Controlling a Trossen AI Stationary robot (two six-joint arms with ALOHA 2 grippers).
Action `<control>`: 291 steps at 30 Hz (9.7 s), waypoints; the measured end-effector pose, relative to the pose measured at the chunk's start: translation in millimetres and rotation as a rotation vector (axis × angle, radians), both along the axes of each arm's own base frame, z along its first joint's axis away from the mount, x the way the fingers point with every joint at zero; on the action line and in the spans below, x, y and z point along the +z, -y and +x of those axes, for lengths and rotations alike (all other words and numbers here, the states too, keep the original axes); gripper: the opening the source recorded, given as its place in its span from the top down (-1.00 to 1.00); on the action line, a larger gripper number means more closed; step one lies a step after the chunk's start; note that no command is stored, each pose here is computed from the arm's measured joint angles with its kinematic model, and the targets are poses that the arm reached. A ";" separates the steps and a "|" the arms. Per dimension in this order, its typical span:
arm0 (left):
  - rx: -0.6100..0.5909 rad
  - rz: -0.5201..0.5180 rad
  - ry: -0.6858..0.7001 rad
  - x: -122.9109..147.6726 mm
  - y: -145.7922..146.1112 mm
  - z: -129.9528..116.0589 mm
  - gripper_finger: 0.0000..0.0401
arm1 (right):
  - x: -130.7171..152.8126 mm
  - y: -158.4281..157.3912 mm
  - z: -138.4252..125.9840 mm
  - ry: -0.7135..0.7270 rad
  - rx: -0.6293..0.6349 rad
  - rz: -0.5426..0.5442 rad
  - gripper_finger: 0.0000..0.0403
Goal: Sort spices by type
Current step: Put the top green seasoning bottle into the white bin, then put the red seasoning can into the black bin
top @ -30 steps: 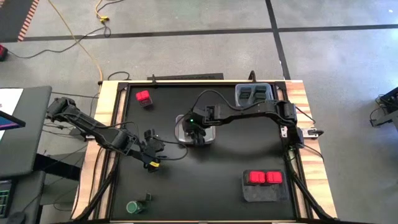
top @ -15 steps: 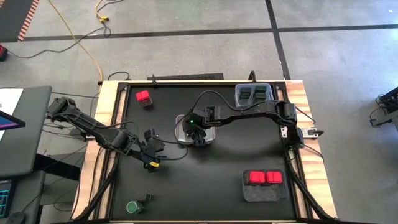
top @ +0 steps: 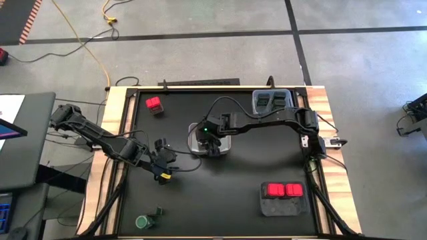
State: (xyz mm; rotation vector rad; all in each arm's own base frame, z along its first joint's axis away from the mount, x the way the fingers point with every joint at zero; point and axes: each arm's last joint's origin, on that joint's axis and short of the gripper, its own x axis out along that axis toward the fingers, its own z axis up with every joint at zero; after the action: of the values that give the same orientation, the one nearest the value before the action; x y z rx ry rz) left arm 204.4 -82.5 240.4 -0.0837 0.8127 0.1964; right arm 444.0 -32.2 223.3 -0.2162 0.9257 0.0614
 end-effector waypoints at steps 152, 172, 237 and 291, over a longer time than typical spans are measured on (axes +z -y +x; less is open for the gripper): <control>0.804 -0.050 0.117 49.4 -299.2 -41.4 -0.72 | 45.8 -42.9 -267.5 0.477 -1.011 0.393 -0.34; 0.380 -0.097 -0.540 24.5 -327.8 -19.6 -0.72 | 46.0 -43.2 -267.2 0.479 -1.011 0.401 -0.34; 0.543 -0.086 -0.172 132.0 -93.4 51.5 -0.06 | 24.1 -43.1 -295.3 0.083 -0.990 0.247 -0.34; 0.201 -0.197 -0.447 17.7 73.4 239.3 -0.18 | 25.8 -72.9 -296.2 0.095 -0.813 0.303 -0.34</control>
State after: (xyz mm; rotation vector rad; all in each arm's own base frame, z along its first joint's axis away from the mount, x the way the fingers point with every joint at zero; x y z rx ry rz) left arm 443.7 -155.9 258.1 -0.3155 1.2700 0.3311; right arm 147.8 40.7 249.1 0.4424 0.8404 -0.5528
